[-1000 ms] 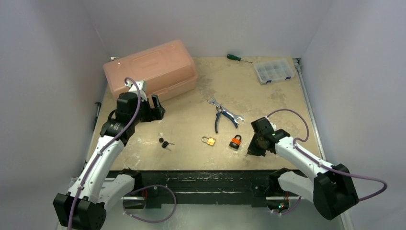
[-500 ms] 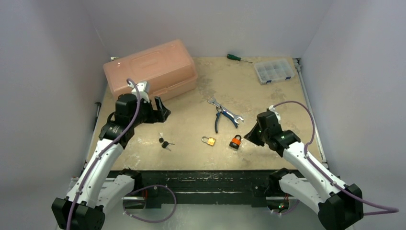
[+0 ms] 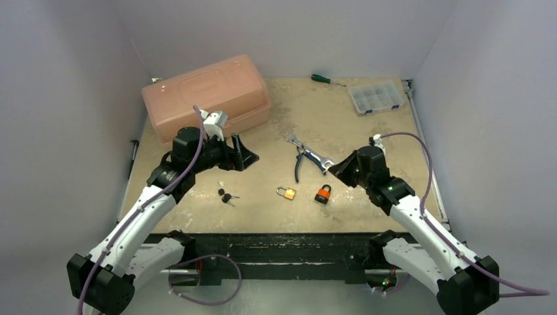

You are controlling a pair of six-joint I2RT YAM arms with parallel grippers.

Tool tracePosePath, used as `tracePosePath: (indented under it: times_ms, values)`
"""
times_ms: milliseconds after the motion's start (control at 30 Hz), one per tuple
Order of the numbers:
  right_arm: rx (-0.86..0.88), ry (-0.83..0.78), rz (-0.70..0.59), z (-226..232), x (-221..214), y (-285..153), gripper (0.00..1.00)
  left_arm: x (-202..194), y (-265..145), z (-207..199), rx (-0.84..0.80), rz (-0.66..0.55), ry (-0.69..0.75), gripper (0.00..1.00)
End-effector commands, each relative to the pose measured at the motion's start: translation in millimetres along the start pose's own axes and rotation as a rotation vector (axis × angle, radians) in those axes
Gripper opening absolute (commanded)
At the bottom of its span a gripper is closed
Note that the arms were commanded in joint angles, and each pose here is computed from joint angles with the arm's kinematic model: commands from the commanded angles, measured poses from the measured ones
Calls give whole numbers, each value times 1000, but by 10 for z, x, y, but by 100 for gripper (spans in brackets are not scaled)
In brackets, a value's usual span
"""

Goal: Unlock with the key

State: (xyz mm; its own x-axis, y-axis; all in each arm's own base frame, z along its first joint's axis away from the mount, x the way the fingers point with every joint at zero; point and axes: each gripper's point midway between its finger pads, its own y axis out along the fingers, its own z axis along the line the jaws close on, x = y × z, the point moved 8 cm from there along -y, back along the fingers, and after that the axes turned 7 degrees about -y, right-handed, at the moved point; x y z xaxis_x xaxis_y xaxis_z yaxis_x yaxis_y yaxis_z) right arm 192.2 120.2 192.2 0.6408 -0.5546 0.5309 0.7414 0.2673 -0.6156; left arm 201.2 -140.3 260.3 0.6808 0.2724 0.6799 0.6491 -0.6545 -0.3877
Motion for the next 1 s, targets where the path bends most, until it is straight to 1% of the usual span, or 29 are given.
tracePosePath:
  times_ms: [0,200,233,367,567,667,800,967]
  values:
    - [173,45,-68,297,160,-77,0,103,102,-262,-165,-35,-18,79]
    - [259,37,-72,407,195,-134,0,79,297,-495,-242,-32,-51,77]
    - [279,39,-78,428,205,-154,0,106,339,-572,-278,-53,-54,77]
    - [358,48,-106,503,239,-251,0,43,528,-811,-356,-52,-86,76]
    - [429,45,-143,554,274,-388,0,-72,719,-1146,-398,-51,-44,74]
    - [469,41,-151,585,283,-448,0,-107,798,-1250,-422,-45,-34,73]
    - [517,28,-144,624,278,-500,0,-86,855,-1365,-461,-69,-39,68]
    - [575,38,-166,656,291,-587,0,-28,919,-1459,-486,-99,-42,62]
